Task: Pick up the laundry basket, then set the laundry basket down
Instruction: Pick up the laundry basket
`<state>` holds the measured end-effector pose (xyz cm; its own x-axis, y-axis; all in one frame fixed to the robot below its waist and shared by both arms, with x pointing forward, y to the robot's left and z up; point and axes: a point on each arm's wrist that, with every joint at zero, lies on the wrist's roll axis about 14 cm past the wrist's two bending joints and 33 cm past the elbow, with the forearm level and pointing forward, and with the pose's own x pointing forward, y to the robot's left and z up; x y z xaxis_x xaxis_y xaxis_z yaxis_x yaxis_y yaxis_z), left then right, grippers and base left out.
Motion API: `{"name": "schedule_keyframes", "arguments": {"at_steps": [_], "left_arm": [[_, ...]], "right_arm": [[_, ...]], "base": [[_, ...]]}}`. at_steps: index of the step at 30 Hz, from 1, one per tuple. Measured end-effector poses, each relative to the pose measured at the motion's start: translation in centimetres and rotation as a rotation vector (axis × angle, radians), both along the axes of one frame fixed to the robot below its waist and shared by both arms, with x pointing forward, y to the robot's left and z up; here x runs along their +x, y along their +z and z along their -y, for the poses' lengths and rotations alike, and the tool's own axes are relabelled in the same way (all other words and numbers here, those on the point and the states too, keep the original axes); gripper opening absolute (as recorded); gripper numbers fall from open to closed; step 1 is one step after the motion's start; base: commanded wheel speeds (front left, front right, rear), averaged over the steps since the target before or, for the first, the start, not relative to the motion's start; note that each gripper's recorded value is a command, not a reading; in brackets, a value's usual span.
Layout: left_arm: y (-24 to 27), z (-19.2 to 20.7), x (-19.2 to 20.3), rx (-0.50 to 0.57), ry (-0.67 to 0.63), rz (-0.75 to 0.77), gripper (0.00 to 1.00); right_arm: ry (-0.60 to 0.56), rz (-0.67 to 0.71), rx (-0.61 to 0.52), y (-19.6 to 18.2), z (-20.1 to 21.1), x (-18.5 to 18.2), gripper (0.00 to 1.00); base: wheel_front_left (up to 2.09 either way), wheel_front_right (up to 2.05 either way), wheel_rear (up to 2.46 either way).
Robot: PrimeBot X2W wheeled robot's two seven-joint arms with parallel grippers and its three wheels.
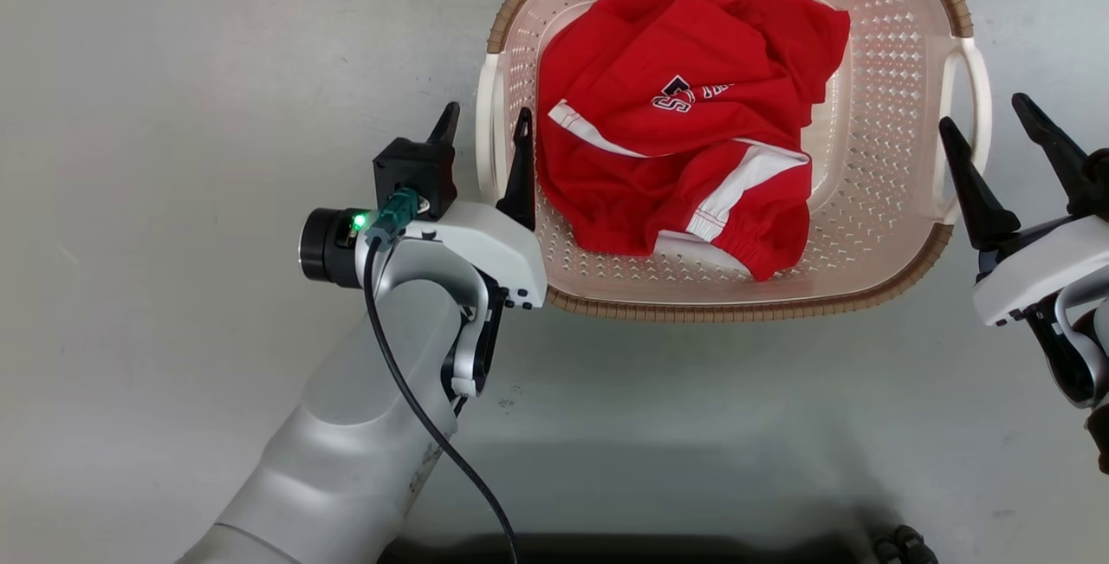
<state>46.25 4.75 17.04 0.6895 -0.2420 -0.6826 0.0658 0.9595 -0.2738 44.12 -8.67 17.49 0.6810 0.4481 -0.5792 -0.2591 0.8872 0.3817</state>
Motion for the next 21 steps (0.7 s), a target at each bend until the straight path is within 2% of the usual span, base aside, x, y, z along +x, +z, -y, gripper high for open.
{"name": "schedule_keyframes", "arguments": {"at_steps": [21], "left_arm": [[-2.0, 0.9, -0.8, 0.004, -0.052, -0.057, 1.00]], "right_arm": [[0.052, -0.058, 0.011, -2.0, -1.4, -1.0, 1.00]], "base": [[0.00, 0.00, 0.00]]}}
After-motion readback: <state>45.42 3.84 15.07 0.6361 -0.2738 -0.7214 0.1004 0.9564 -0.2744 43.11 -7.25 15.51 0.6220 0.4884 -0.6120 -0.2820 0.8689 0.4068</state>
